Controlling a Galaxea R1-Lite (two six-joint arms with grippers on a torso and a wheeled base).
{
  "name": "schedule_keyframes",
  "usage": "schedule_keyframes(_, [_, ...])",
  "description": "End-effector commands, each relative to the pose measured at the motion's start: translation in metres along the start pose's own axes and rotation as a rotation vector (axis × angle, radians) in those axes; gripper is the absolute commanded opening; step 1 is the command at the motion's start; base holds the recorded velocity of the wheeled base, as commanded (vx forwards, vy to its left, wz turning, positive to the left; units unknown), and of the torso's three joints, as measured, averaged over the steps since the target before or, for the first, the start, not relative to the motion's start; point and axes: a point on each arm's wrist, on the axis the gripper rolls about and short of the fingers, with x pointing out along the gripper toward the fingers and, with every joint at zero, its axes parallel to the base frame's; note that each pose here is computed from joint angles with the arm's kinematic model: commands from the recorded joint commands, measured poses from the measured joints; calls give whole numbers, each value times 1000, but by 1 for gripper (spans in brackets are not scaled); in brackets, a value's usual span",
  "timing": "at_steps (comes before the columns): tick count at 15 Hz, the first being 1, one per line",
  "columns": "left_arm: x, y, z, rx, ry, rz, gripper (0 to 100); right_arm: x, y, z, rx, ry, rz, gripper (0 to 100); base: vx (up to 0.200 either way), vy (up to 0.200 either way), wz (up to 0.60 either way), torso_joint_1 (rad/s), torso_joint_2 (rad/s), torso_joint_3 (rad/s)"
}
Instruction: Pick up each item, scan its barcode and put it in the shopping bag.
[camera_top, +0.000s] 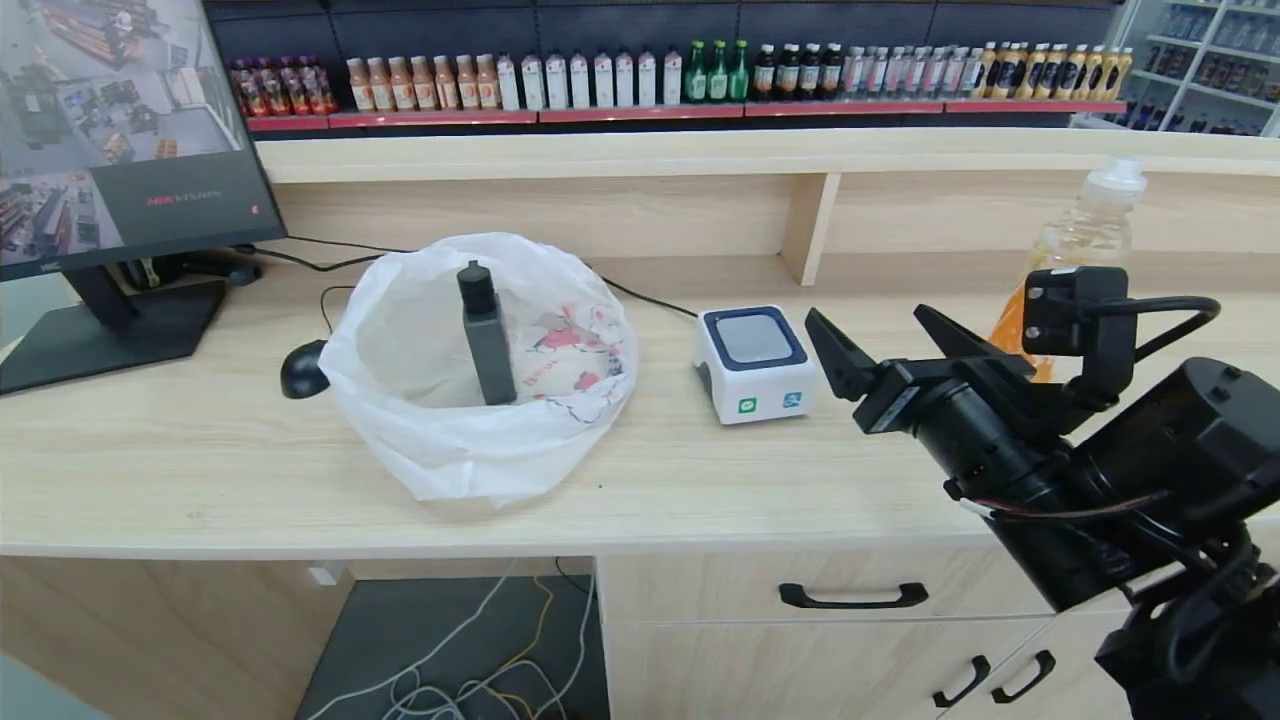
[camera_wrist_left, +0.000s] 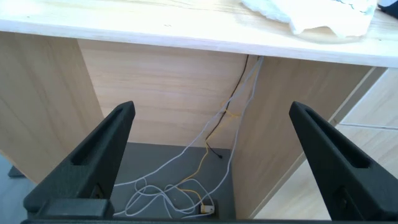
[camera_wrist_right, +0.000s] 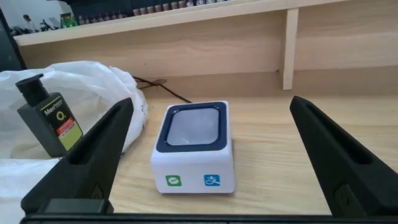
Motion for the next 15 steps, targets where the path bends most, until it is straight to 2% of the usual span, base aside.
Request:
schedule_keyframes(1, [0,0,0,1,-1,1,100,-5,-1,6,5,-12,2,100,0,-200,0,2,2,2])
schedule_keyframes(15, [0,0,0,1,-1,1,100,-41,-12,12,-9,35,5,100,0,-200,0,3,3,3])
